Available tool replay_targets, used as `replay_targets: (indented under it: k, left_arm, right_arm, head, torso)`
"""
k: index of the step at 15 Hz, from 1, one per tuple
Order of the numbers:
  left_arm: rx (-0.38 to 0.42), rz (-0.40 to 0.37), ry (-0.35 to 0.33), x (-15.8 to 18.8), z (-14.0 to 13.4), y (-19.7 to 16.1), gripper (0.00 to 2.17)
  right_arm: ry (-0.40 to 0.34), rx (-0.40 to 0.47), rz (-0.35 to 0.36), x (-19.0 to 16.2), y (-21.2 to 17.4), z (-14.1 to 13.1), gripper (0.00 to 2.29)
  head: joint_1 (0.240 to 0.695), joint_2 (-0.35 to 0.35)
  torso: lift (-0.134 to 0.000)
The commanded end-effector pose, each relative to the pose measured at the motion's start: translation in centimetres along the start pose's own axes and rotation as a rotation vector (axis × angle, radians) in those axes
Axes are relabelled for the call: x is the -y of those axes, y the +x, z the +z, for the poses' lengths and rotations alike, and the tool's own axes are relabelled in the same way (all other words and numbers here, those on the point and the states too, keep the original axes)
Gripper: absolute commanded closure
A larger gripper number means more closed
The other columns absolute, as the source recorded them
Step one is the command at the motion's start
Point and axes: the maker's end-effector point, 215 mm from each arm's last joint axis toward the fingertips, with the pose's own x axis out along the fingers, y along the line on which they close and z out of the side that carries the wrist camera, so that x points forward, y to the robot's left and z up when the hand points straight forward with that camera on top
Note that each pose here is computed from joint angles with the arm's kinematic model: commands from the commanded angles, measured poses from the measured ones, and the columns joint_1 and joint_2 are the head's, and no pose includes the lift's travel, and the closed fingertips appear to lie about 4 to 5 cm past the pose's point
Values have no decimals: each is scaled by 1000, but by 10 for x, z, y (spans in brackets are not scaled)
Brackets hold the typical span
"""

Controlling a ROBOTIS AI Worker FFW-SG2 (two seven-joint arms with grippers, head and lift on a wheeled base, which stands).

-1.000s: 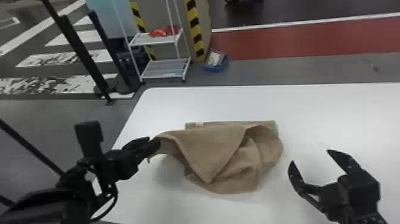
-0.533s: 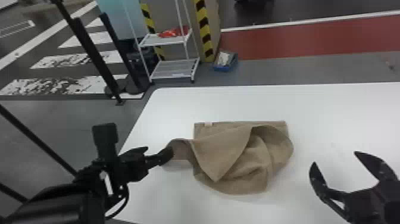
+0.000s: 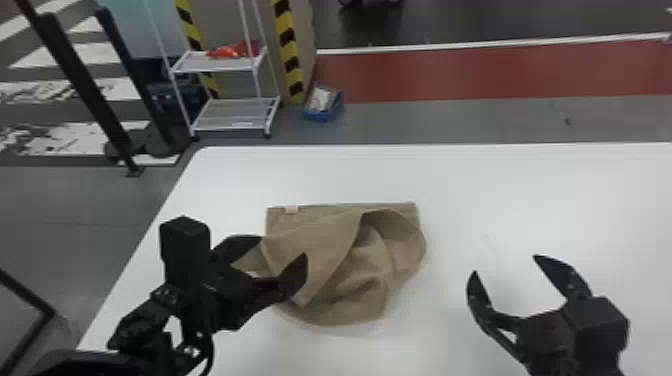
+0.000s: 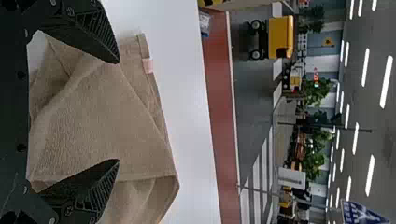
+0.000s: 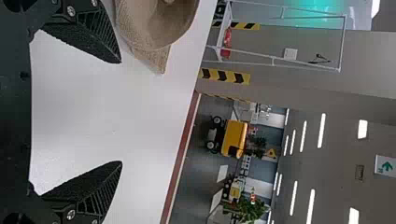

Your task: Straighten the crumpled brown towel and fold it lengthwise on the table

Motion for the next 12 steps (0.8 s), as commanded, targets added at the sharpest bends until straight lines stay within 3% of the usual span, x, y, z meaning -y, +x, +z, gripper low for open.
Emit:
replay_targets:
  k: [1, 5, 8, 12]
  left_arm:
    - [6, -53, 72, 42, -2, 6, 208]
    - [-70, -45, 172, 59, -30, 12, 269]
    - [-108, -55, 163, 64, -51, 5, 269]
    - [-140, -17, 230, 57, -71, 7, 272]
  right_arm:
    - [10, -8, -13, 7, -1, -5, 120]
    - [15, -18, -21, 10, -1, -11, 120]
    - [33, -23, -30, 15, 2, -16, 120]
    - [34, -30, -27, 14, 5, -19, 120]
  head:
    - [695, 89]
    - [695, 0]
    - [695, -8]
    - [695, -11]
  torso:
    - [-120]
    - [-120]
    - [-120]
    - [-120]
